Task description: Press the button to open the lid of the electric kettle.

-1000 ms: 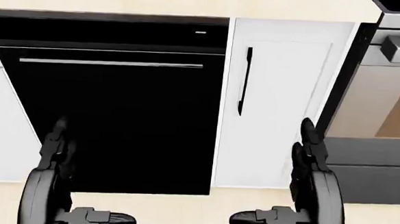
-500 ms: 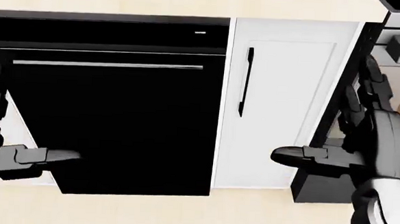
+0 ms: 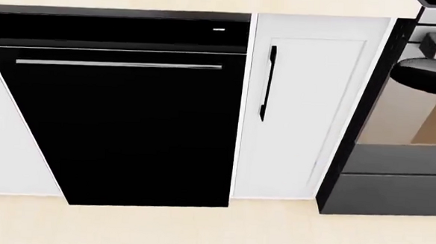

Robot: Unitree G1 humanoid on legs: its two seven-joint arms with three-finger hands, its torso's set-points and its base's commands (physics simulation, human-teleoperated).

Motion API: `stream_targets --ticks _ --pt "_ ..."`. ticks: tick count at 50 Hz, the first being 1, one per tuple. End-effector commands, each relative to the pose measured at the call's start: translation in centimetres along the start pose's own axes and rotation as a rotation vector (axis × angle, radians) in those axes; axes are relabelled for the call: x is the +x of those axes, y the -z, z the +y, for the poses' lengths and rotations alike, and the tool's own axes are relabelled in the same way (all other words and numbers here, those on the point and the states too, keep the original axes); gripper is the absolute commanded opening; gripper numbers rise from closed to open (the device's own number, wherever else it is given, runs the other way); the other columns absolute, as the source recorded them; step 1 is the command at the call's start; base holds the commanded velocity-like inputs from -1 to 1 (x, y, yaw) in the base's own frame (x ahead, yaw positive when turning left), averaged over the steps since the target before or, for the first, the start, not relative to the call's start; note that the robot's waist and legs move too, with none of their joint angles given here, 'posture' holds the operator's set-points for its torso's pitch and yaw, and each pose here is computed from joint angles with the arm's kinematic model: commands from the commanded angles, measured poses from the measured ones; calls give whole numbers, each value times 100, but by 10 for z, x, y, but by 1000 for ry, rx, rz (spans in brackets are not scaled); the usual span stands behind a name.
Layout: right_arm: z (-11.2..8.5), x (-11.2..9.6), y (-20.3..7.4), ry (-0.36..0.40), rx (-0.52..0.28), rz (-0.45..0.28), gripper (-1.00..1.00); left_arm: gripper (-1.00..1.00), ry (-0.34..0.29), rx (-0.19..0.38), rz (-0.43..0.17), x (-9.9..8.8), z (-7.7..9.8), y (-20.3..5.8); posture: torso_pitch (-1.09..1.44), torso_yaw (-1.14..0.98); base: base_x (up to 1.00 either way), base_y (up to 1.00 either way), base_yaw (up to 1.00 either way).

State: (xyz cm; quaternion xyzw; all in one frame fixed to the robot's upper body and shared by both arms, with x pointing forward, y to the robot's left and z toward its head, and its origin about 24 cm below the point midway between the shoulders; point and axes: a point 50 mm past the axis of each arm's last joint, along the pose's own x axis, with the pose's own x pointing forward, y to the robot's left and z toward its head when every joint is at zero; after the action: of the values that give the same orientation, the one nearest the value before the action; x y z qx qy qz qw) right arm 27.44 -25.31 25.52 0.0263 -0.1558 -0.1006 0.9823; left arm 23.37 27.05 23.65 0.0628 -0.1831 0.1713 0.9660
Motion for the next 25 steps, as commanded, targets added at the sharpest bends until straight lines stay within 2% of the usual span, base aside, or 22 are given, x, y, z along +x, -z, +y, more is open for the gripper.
stream_targets --ticks 1,6,11,15,25 --pt "-2 1 -18 4 -15 -78 100 100 -19 -17 -78 -1 6 -16 0 0 0 0 0" --pt "-11 4 -28 27 -25 -97 100 100 -60 -40 -76 -1 19 -19 0 0 2 0 0" --pt "-21 9 -35 60 -31 -111 100 100 -90 -29 -82 -2 31 -25 0 0 4 0 0" --pt "-28 11 -41 79 -35 -124 100 100 -99 -21 -87 -1 35 -30 0 0 5 0 0" --pt "-28 11 -44 75 -36 -130 100 100 -104 -17 -96 -1 37 -33 0 0 27 0 0"
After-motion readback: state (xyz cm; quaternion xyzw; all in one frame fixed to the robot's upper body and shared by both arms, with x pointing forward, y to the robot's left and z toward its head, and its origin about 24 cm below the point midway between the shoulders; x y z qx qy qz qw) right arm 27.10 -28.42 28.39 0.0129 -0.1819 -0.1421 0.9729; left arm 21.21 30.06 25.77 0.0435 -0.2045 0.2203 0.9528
